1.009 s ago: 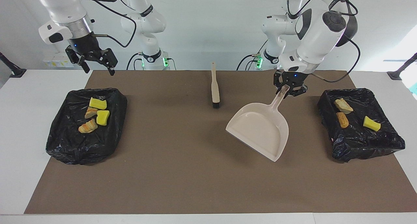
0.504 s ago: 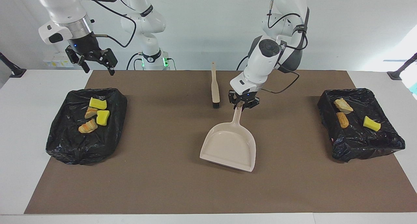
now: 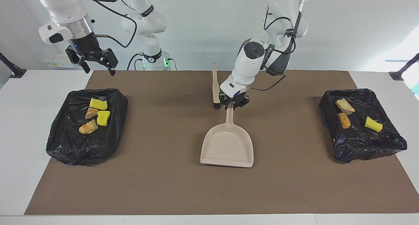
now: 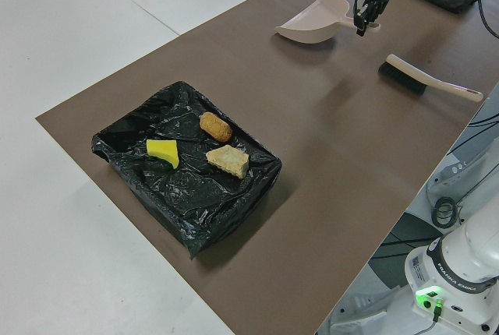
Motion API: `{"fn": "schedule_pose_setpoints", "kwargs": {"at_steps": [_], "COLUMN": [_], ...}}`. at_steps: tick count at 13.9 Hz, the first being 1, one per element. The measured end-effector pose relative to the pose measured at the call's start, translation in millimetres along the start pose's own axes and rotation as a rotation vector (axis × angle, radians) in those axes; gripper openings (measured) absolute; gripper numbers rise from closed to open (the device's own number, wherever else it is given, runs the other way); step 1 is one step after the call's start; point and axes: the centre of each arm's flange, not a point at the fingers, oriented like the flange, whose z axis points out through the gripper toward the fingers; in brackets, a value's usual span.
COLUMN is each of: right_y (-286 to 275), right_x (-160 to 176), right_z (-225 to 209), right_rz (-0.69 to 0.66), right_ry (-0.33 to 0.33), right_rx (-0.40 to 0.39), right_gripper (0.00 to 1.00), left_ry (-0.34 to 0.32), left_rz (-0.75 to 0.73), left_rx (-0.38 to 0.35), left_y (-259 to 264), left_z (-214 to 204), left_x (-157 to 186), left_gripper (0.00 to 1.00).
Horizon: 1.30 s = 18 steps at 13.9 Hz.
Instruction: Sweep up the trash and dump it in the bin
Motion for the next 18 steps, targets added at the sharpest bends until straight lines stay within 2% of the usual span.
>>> {"fn": "schedule_pose_setpoints", "kwargs": {"at_steps": [4,8,12,18], "right_y": [0,0,0,0], "right_x": [0,0,0,0], "right_z": [0,0,0,0], "right_rz": [0.0,0.0,0.0,0.0], "right_ry": [0.0,0.0,0.0,0.0], "right_rx": [0.0,0.0,0.0,0.0], "right_gripper": [1.0,1.0,1.0,1.0], "left_ry": [0.012,0.027,0.029,0.033], "left_rz": [0.05,0.015,0.018,-0.003], "left_rx": [0.043,0.039,0.09,0.094], "left_y": [20,33,40,36], "left_z": [9,19,55,56], "left_x": [-13,-17,-19,-15], "left_gripper": [0.33,0.33,0.33,0.33]}}
